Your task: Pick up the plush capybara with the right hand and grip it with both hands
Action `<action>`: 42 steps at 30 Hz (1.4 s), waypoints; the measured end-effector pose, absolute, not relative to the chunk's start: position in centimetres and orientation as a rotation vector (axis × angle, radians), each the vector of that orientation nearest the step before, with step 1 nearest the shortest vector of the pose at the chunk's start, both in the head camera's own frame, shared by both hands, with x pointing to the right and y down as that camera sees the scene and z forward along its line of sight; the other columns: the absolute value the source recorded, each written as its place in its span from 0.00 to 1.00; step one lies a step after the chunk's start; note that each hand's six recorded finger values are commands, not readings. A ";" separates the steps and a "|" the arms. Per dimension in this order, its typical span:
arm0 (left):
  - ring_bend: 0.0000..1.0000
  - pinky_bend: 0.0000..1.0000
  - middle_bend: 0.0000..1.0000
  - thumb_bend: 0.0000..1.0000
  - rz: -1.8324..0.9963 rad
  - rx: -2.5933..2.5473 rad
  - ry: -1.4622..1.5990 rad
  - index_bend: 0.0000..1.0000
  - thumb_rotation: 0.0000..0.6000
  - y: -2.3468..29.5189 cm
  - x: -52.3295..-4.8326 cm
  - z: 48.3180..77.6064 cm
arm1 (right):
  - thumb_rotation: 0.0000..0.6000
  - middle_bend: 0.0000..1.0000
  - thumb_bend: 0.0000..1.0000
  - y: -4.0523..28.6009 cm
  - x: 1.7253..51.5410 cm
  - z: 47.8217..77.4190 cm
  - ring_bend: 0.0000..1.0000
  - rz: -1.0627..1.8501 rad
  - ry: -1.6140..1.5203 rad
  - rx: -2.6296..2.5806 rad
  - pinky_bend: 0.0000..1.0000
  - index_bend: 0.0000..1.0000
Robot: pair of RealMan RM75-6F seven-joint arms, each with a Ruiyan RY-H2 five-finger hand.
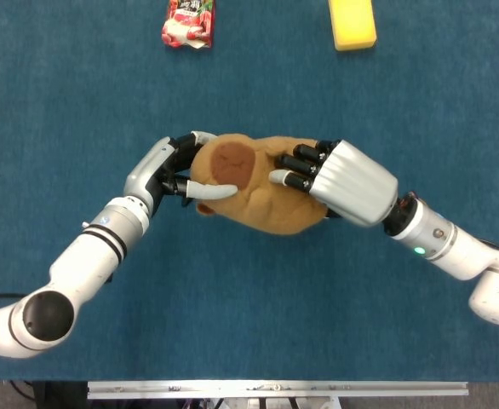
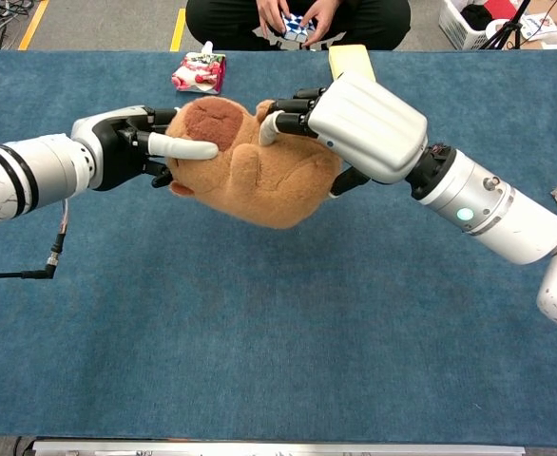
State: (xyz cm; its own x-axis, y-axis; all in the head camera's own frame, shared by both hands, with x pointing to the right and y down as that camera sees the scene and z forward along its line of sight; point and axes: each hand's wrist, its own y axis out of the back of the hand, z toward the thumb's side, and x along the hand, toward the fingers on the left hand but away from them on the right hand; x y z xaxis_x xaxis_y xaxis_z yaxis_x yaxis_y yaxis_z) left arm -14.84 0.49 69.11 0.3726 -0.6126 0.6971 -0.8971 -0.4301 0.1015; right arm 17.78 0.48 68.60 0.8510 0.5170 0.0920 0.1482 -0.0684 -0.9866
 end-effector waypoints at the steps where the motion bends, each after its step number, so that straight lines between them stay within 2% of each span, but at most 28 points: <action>1: 0.57 0.89 0.61 0.00 0.810 2.164 -1.305 0.54 1.00 0.5 -14.8 69.1 | 1.00 0.70 0.00 0.5 17.7 68.6 0.70 0.326 -0.529 -1.632 0.81 0.79; 9: 0.63 0.98 0.68 0.07 0.803 2.132 -1.360 0.60 1.00 0.3 -14.9 69.0 | 1.00 0.67 0.00 0.5 17.7 68.6 0.67 0.322 -0.527 -1.609 0.81 0.79; 13: 0.67 1.00 0.73 0.12 0.803 2.109 -1.400 0.64 1.00 0.1 -15.3 69.0 | 1.00 0.60 0.00 0.6 17.7 68.5 0.61 0.318 -0.530 -1.607 0.81 0.71; 17: 0.69 1.00 0.75 0.15 0.809 2.087 -1.446 0.67 1.00 -0.1 -15.7 69.0 | 1.00 0.46 0.00 0.7 17.8 68.6 0.51 0.314 -0.523 -1.615 0.80 0.50; 19: 0.69 1.00 0.76 0.16 0.809 2.077 -1.465 0.67 1.00 -0.2 -15.9 69.0 | 1.00 0.37 0.00 0.8 17.9 68.6 0.44 0.311 -0.518 -1.619 0.76 0.37; 24: 0.70 1.00 0.77 0.19 0.815 2.050 -1.500 0.68 1.00 -0.3 -16.3 69.1 | 1.00 0.13 0.00 1.1 18.1 68.5 0.23 0.308 -0.505 -1.635 0.59 0.05; 26: 0.70 1.00 0.77 0.20 0.820 2.044 -1.503 0.68 1.00 -0.3 -16.4 69.2 | 1.00 0.05 0.00 1.2 18.2 68.6 0.15 0.312 -0.500 -1.644 0.51 0.00; 28: 0.70 1.00 0.77 0.20 0.823 2.040 -1.505 0.68 1.00 -0.3 -16.4 69.3 | 1.00 0.01 0.00 1.3 18.2 68.6 0.09 0.319 -0.493 -1.656 0.44 0.00; 31: 0.70 1.00 0.77 0.20 0.825 2.036 -1.508 0.68 1.00 -0.3 -16.5 69.3 | 1.00 0.00 0.00 1.4 18.3 68.6 0.01 0.327 -0.485 -1.677 0.37 0.00; 34: 0.70 1.00 0.77 0.20 0.826 2.032 -1.511 0.68 1.00 -0.3 -16.6 69.3 | 1.00 0.00 0.00 1.5 18.4 68.3 0.00 0.328 -0.484 -1.693 0.32 0.00; 42: 0.71 1.00 0.78 0.20 0.834 2.006 -1.536 0.69 1.00 -0.1 -17.6 69.5 | 1.00 0.00 0.00 1.9 19.4 66.9 0.00 0.318 -0.511 -1.701 0.30 0.00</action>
State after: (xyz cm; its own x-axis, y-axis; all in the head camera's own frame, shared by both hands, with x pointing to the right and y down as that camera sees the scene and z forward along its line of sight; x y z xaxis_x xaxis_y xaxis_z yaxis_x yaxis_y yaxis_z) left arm -17.61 -0.10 69.54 0.1861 -0.6760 0.7130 -0.9661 -0.2579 0.0076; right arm 19.43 1.92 66.89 0.8627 0.5007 0.0707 0.1574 -0.1330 -0.9785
